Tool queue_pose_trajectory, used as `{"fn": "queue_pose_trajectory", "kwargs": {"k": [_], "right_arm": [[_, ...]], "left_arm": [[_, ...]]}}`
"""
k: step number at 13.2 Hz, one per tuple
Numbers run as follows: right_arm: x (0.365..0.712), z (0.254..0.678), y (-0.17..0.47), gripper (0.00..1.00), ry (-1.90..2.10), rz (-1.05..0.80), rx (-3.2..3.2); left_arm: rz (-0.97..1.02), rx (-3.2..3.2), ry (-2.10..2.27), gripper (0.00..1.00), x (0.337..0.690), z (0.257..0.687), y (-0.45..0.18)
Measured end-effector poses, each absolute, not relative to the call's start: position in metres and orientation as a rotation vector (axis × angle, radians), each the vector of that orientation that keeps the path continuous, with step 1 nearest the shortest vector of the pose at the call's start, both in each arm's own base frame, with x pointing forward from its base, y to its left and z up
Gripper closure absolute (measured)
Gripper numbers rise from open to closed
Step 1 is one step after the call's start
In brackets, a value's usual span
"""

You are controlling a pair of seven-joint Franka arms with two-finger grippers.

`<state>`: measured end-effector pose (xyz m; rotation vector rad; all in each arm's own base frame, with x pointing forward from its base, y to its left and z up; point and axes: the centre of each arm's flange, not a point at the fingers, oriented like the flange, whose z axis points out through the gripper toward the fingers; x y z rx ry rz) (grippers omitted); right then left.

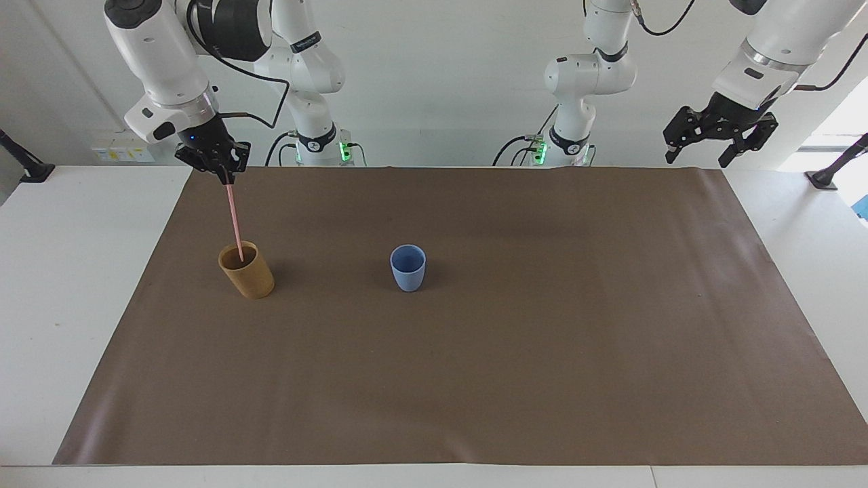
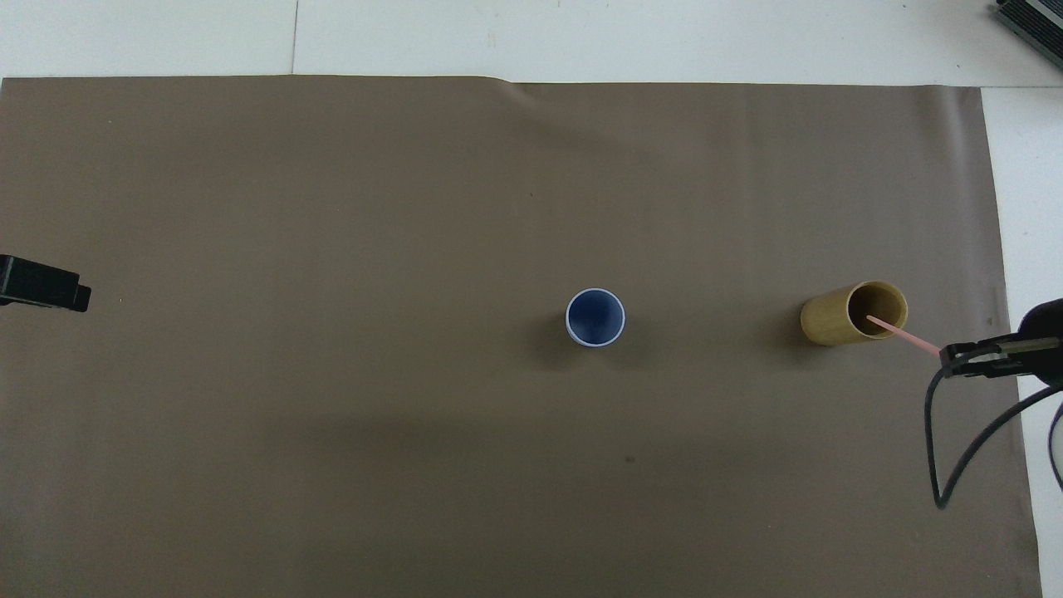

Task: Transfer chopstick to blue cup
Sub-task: 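Grasp the pink stick with the right gripper and pull it from the tan cup, then carry the pink stick with the right gripper over the blue cup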

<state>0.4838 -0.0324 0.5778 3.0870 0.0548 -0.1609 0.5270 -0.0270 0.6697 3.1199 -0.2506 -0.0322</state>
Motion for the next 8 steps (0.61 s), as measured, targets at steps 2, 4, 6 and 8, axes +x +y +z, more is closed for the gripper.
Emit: {"fn": "queue_pose_trajectory", "kwargs": {"k": [2, 4, 6, 8], "right_arm": [[0.48, 0.591, -0.03, 0.87, 0.023, -0.187, 3.087], [0.478, 0.607, -0.024, 0.87, -0.023, -0.183, 3.087], [0.476, 0.621, -0.006, 0.87, -0.072, -0.19, 3.096], [0.474, 0.626, 0.018, 0.87, -0.152, -0.204, 3.164]], "left_arm": [[-0.034, 3.119, -0.256, 0.0, 0.527, 0.67, -0.029], [-0.034, 3.119, -0.259, 0.0, 0.527, 0.67, -0.03], [-0.034, 3.119, -0.254, 0.0, 0.527, 0.67, -0.028], [-0.035, 3.119, -0.25, 0.0, 0.527, 0.67, -0.027]]}}
